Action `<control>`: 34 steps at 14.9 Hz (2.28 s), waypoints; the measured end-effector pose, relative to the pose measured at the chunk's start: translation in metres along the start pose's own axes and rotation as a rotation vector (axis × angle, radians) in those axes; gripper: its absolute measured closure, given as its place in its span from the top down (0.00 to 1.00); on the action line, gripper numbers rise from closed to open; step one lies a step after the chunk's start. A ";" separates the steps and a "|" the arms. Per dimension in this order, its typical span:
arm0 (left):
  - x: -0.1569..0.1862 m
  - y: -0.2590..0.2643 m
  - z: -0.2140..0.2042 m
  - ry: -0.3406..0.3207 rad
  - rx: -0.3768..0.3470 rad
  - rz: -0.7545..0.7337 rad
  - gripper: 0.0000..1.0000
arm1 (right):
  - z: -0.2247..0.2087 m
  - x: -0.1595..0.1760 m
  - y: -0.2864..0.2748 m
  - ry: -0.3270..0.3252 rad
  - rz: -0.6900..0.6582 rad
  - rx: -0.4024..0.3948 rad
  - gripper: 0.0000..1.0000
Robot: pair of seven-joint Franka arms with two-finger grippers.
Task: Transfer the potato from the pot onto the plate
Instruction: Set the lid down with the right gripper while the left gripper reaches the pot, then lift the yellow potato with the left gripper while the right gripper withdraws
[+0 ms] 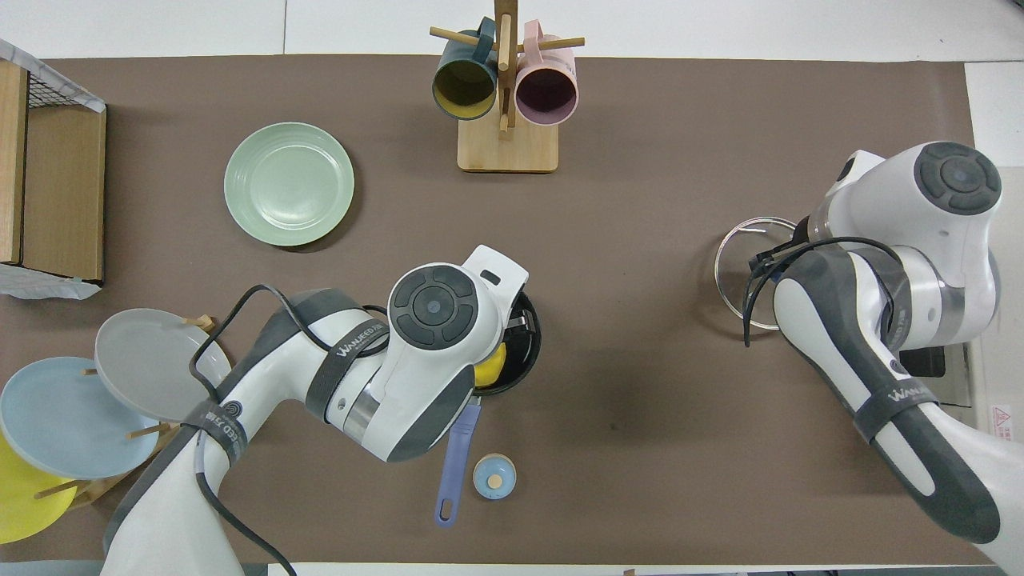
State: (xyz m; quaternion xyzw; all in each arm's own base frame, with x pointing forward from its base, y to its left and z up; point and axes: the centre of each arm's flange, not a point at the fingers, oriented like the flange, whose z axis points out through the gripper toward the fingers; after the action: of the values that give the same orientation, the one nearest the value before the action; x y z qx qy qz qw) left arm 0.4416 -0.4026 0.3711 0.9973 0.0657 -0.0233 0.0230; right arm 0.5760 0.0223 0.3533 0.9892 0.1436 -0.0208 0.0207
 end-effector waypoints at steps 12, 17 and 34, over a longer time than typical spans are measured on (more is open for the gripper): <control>-0.005 0.006 0.041 -0.025 0.032 0.002 1.00 | -0.058 -0.006 -0.002 -0.006 -0.015 -0.006 1.00; -0.011 0.011 0.048 -0.033 0.042 0.015 1.00 | -0.152 -0.012 0.008 -0.028 0.036 -0.009 1.00; 0.108 -0.075 -0.127 -0.042 0.021 -0.112 0.63 | -0.246 -0.044 0.010 -0.059 0.223 -0.007 1.00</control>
State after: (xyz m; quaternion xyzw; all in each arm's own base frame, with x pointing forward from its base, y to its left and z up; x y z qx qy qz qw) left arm 0.5441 -0.3080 0.4892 0.9915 0.1206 -0.0463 0.0124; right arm 0.5453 0.0114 0.6013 0.9979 0.0320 -0.0471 0.0303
